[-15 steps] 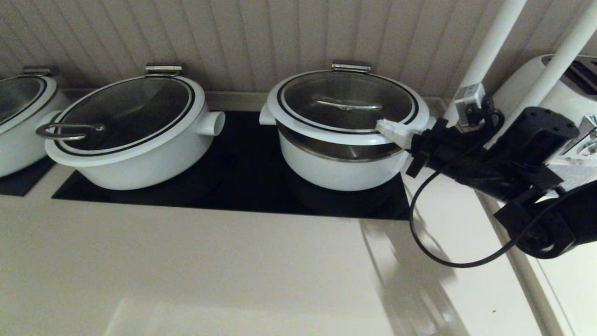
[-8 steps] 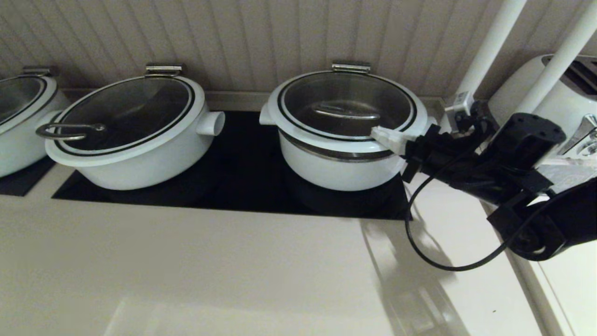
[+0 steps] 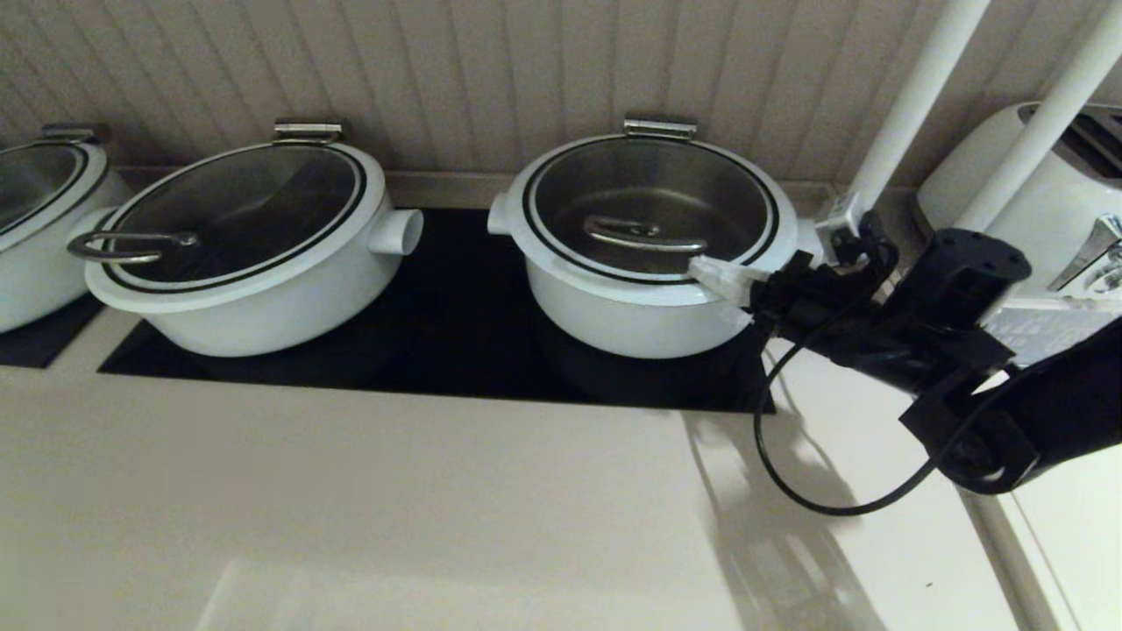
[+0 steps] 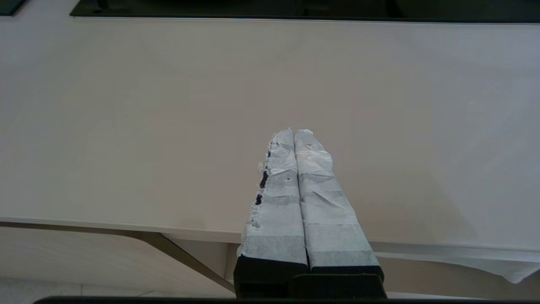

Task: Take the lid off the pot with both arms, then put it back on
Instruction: Close the pot lid

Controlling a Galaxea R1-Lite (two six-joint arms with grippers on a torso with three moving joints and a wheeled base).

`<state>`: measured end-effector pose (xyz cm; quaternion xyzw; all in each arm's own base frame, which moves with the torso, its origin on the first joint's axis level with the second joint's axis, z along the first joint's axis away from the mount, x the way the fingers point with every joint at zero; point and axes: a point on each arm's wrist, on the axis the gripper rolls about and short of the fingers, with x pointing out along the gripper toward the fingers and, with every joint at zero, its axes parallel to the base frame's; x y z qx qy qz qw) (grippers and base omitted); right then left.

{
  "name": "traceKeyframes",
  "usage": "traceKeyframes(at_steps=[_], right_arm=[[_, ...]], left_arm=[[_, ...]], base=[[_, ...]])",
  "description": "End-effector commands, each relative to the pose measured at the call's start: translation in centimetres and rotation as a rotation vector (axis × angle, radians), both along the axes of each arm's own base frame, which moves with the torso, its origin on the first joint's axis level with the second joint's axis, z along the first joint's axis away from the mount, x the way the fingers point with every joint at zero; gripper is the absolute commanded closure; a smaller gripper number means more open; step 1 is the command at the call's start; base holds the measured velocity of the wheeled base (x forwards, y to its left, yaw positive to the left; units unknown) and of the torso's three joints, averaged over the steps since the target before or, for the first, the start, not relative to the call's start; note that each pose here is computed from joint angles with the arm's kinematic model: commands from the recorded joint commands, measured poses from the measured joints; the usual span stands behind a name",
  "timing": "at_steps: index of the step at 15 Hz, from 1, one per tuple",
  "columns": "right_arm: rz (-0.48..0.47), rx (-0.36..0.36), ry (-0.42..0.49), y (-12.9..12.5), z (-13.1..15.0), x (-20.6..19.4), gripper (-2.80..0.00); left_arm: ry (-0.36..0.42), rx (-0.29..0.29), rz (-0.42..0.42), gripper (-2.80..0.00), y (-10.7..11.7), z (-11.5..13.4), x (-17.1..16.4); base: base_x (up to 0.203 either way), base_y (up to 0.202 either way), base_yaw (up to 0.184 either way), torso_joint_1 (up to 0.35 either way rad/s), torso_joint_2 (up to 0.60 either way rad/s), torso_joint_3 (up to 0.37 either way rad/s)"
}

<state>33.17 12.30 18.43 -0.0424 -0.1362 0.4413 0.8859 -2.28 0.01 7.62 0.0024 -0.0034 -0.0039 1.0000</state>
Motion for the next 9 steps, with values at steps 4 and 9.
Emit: traceKeyframes(at_steps=[4,9], right_arm=[[0.004,-0.01,0.022,0.2,-1.2,0.6,0.0],[0.004,-0.016,0.041,0.3,-2.0,0.8,0.0]], left_arm=[[-0.001,0.0,0.0,0.0,0.0,0.0,0.0],[-0.001,0.0,0.0,0.0,0.0,0.0,0.0]], base=[[0.0,0.0,0.0,0.0,0.0,0.0],[0.0,0.0,0.0,0.0,0.0,0.0]])
